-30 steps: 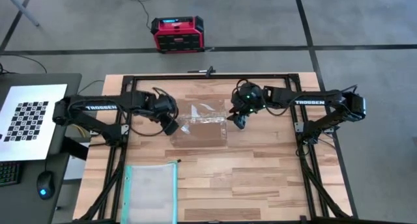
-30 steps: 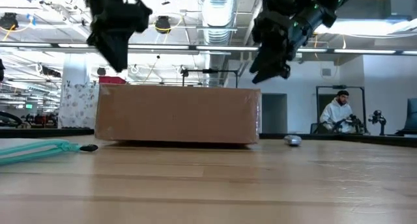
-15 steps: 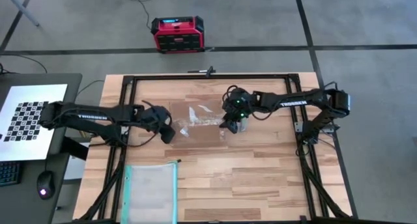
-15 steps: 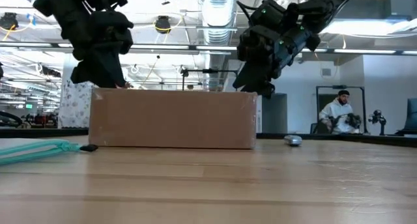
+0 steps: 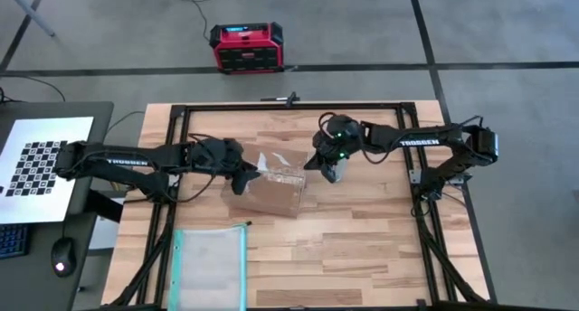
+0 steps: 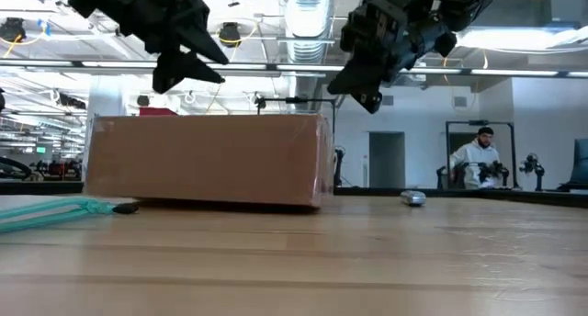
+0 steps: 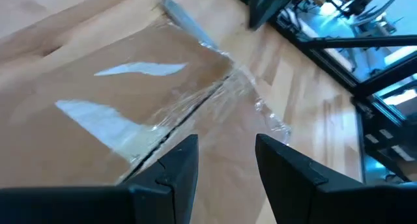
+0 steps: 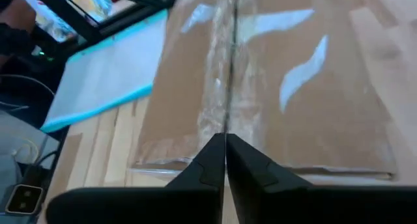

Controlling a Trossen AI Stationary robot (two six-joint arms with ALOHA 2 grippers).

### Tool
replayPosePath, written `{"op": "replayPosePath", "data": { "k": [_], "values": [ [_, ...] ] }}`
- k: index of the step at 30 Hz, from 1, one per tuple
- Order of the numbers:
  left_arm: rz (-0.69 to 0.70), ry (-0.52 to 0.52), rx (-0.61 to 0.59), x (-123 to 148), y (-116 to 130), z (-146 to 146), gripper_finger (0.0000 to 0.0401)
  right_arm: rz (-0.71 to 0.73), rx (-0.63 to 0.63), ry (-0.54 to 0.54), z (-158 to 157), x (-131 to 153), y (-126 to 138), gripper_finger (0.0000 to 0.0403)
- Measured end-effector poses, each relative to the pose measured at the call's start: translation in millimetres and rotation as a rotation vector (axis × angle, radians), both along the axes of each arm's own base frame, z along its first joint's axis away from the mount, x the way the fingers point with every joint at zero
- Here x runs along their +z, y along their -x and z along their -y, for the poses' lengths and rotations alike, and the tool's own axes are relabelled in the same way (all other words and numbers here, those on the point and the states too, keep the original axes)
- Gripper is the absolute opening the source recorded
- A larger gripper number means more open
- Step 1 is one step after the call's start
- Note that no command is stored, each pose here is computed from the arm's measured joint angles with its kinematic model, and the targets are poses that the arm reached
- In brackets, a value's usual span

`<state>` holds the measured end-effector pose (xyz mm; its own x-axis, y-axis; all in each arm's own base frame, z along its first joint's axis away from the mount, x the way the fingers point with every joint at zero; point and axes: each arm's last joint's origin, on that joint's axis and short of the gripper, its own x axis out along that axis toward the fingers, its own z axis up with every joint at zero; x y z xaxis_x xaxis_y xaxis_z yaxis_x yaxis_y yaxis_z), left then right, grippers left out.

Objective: Unpack boxes
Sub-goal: Open the cardboard box using the gray cutter

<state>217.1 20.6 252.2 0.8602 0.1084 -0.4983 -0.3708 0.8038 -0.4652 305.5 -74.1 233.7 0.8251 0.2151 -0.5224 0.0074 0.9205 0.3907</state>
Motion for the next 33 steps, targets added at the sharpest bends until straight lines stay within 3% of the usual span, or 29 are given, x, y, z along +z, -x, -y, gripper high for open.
{"op": "replayPosePath", "data": {
  "k": [5, 10, 15, 19, 23, 29, 33],
  "values": [
    [-0.009, 0.005, 0.009, -1, 0, -2, 0.0136, -0.05, 0.016, 0.002, -2, -4, 3, 0.0004],
    [-0.047, 0.02, 0.013, -5, 2, -1, 0.0136, -0.201, -0.059, -0.155, -10, -13, 9, 0.0011],
    [-0.095, 0.025, 0.014, -9, 4, -2, 0.0137, -0.111, -0.112, -0.266, -19, -9, 0, 0.0048],
    [-0.329, 0.053, -0.015, -16, 24, 1, 0.0137, -0.127, -0.125, -0.31, -23, -14, -5, 0.0091],
    [-0.486, 0.043, 0.035, -8, 46, 2, 0.0137, -0.13, -0.131, -0.346, -28, -22, -12, 0.013],
    [-0.44, 0.016, 0.079, 0, 62, 2, 0.0137, -0.145, -0.147, -0.383, -29, -40, -25, 0.0169],
    [-0.42, 0.02, 0.084, -4, 63, 2, 0.0137, -0.06, -0.149, -0.403, -27, -44, -36, 0.0178]
  ]
}}
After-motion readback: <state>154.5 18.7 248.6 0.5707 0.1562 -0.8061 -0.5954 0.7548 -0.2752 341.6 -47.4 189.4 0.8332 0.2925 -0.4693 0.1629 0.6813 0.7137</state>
